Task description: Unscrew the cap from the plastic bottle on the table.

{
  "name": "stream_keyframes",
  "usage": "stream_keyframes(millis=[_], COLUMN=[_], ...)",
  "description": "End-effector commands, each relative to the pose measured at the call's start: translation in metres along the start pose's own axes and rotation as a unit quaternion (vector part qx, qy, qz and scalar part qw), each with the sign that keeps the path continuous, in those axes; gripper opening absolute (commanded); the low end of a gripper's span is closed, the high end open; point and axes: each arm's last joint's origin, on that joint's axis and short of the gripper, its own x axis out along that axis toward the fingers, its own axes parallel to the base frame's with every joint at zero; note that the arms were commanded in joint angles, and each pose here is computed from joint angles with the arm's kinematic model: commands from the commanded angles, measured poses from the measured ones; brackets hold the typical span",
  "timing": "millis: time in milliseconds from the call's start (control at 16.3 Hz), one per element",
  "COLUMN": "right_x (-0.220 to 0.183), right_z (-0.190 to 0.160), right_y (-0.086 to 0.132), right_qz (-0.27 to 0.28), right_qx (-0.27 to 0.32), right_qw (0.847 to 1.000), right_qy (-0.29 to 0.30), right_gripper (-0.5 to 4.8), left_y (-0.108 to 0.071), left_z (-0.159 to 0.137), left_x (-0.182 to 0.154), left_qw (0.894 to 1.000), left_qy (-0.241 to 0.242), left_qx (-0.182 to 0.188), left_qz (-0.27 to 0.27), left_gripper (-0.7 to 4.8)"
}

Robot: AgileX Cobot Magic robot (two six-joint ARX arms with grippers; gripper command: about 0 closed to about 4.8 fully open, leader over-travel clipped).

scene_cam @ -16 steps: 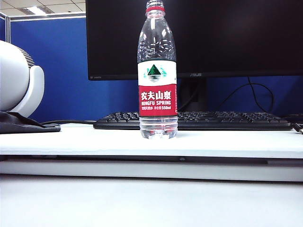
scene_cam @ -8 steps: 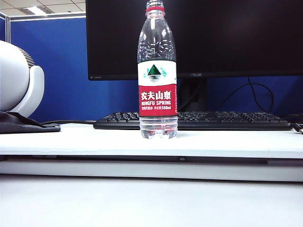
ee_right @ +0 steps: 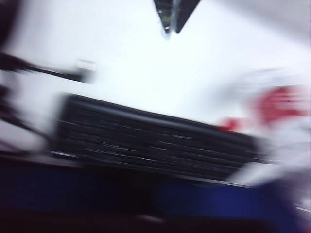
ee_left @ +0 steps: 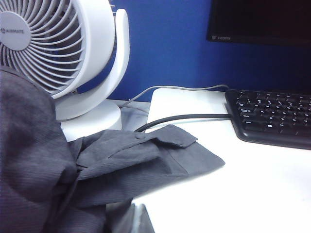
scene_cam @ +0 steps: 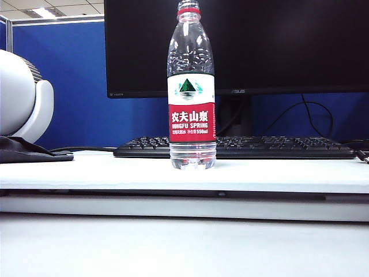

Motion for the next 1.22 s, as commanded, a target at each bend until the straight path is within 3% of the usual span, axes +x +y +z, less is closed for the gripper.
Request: stream_keyframes(millis=[61, 245, 367, 857, 1224], right_x=[0.022, 0.039, 0.043, 0.039, 0.039], right_z=[-0.02, -0.044, -0.055, -0.058, -0.058], right_y=[-0.009, -0.019, -0.027, -0.044, -0.044], right_qz=[-0.042, -0.041, -0.077, -0.175, -0.172], right_qx=[0.014, 0.022, 0.054, 0.06, 0.056], right_qw=[0.998, 0.997, 0.993, 0.98, 0.98], right_qy=[-0.04, -0.066, -0.075, -0.076, -0.077], right_gripper=[-0.01, -0.01, -0.01, -0.01, -0.01], left_y=[0.0, 0.0, 0.0, 0.0, 0.0], left_z=[0.002, 0.002, 0.002, 0.002, 0.002], left_x=[0.0, 0.0, 0.0, 0.0, 0.0], left_qw=[1.0, 1.0, 1.0, 1.0, 1.0], left_qy=[-0.009, -0.009, -0.009, -0.009, -0.009], left_qx=[0.003, 0.003, 0.003, 0.002, 0.002], left_qz=[0.0, 0.0, 0.0, 0.0, 0.0], left_gripper=[-0.01, -0.01, -0.01, -0.01, -0.01])
